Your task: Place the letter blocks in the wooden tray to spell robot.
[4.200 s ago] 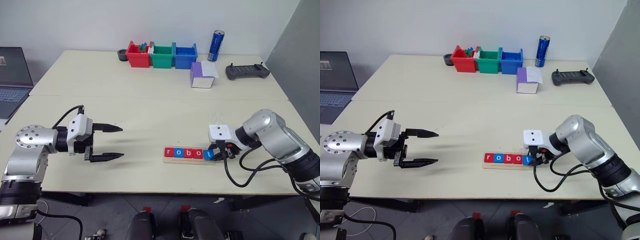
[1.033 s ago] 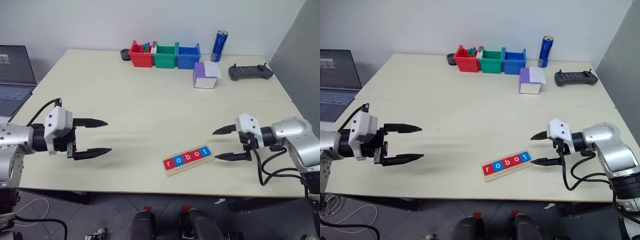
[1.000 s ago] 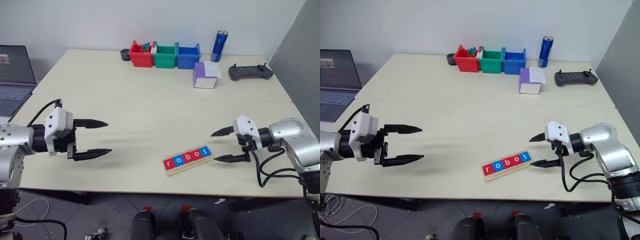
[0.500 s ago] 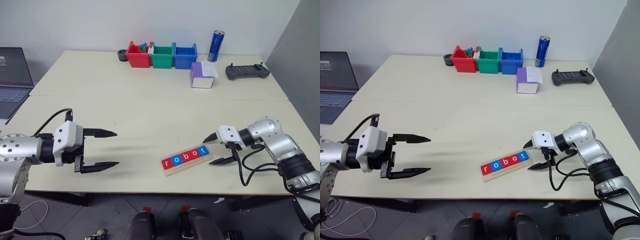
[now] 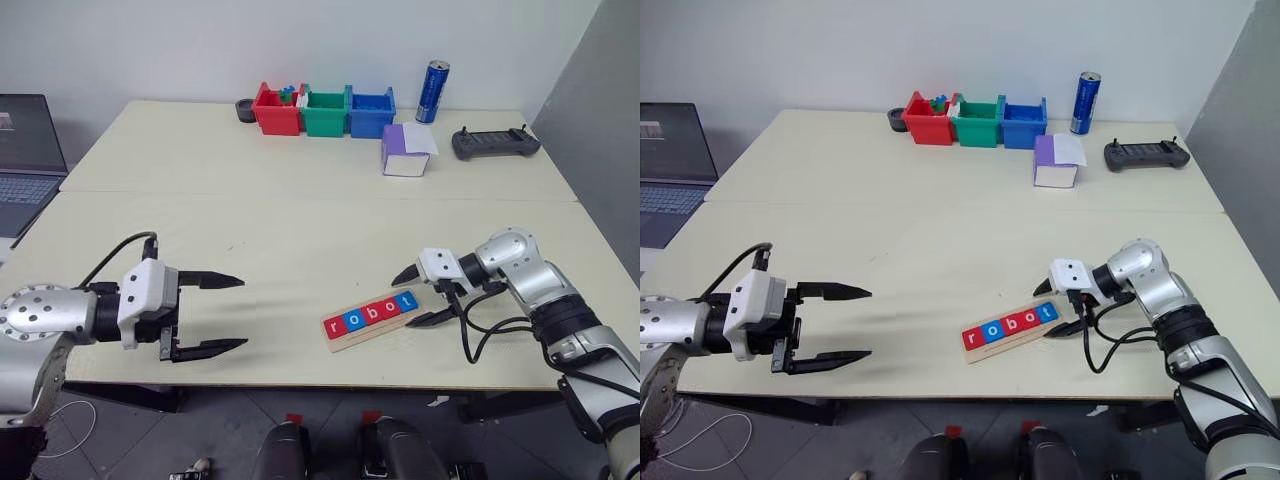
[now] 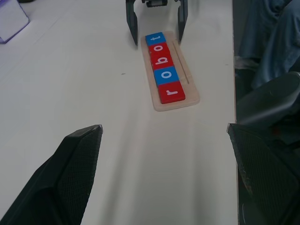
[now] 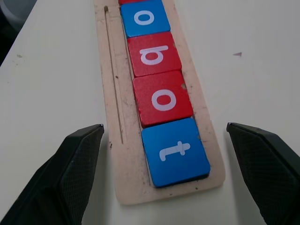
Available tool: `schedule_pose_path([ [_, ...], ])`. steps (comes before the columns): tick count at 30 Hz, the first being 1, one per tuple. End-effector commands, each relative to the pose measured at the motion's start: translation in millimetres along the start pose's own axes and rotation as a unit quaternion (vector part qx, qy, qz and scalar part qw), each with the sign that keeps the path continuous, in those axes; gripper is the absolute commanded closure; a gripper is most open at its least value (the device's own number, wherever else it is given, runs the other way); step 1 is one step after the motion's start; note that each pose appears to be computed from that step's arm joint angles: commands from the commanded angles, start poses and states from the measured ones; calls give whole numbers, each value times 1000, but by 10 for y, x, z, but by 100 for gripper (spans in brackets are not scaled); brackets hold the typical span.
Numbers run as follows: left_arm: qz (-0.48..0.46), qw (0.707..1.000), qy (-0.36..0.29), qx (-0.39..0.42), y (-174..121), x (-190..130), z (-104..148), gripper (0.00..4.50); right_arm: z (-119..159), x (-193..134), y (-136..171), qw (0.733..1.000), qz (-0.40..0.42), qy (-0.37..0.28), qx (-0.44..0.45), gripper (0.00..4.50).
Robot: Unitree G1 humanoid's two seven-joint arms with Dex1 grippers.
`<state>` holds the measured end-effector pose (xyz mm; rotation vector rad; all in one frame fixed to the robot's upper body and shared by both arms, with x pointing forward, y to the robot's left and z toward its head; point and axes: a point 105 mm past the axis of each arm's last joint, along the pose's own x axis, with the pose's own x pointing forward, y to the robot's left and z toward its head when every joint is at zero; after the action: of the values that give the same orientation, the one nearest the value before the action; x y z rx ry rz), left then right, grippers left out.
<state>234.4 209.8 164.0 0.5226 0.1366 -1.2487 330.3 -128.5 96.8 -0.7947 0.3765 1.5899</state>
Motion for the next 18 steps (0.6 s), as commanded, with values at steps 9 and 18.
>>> schedule_pose_path([
  [9,1,996,-92,-13,-88,168,131,0,13,29,18,999,41,16,-23,3],
  [18,6,995,-92,-24,-125,149,64,0,-16,52,43,998,49,23,-24,3],
])
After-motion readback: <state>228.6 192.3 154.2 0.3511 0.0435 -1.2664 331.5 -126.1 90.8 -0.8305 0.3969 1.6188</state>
